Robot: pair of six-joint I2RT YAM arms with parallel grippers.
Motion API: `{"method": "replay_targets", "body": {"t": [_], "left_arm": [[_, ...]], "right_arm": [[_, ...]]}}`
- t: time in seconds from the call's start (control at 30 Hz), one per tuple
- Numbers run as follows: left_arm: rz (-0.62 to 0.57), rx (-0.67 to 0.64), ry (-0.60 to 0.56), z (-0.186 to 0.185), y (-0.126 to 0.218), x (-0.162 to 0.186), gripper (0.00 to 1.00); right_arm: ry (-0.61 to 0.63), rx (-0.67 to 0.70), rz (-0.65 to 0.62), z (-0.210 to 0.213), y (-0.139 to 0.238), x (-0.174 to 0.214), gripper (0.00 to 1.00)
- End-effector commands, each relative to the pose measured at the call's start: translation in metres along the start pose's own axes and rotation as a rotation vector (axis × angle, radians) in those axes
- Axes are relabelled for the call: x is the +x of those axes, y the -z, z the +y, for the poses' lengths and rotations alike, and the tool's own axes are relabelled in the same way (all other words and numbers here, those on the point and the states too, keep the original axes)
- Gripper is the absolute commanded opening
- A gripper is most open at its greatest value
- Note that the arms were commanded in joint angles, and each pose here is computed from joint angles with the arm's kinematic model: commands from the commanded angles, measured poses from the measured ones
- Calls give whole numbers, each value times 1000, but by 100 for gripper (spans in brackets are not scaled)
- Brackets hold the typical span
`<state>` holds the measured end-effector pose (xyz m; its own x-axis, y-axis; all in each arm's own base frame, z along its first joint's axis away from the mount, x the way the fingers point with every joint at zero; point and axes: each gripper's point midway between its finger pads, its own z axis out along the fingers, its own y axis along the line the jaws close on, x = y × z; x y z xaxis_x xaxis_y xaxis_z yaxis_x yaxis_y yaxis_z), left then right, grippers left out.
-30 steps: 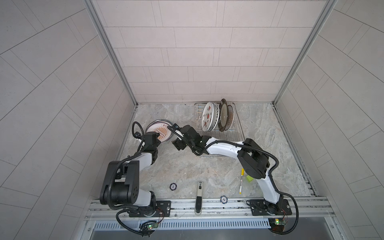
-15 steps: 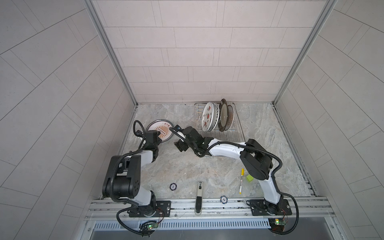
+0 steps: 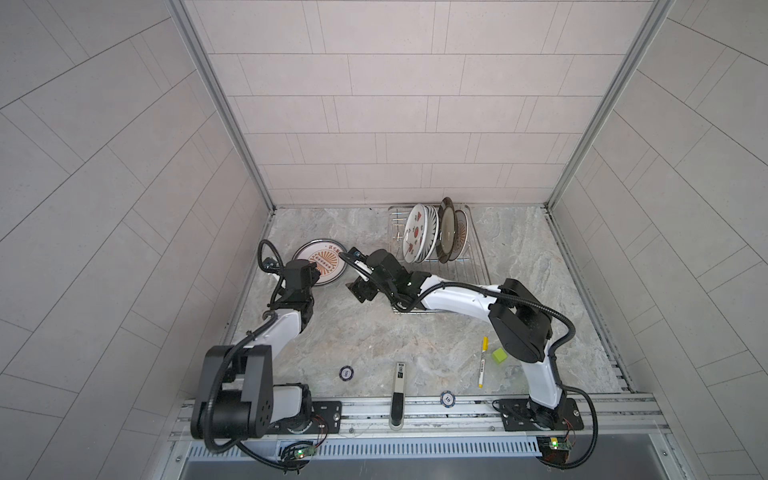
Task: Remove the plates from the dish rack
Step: 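Set the plate flat on the stack and open the left gripper, then move the right gripper to the next plate in the rack and grip its rim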
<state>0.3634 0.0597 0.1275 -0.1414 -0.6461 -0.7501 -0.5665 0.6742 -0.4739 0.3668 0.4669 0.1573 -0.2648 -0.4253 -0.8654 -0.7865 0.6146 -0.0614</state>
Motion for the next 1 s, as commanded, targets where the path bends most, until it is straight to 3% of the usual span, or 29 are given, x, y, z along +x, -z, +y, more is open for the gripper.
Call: {"method": "replay_targets", "body": {"t": [0.0,0.1,0.47,0.77,0.97], "left_arm": [[1,15,-25,1,17,1,90],[-8,67,-43,-6,35,0,100],[21,471,-132,-78,112,26,100],[58,793,-155,-137,174,48,100],[141,1038,-225,-183,208,82,100]], "right_arm": [[6,-17,-83,5,28,-35,99],[-2,-15,-106,4,43,-40,100],[-35,163,-201,-29,121,-37,99],[-148,318,-282,-78,208,-12,100],[-326,431,-298,-137,251,10,100]]}}
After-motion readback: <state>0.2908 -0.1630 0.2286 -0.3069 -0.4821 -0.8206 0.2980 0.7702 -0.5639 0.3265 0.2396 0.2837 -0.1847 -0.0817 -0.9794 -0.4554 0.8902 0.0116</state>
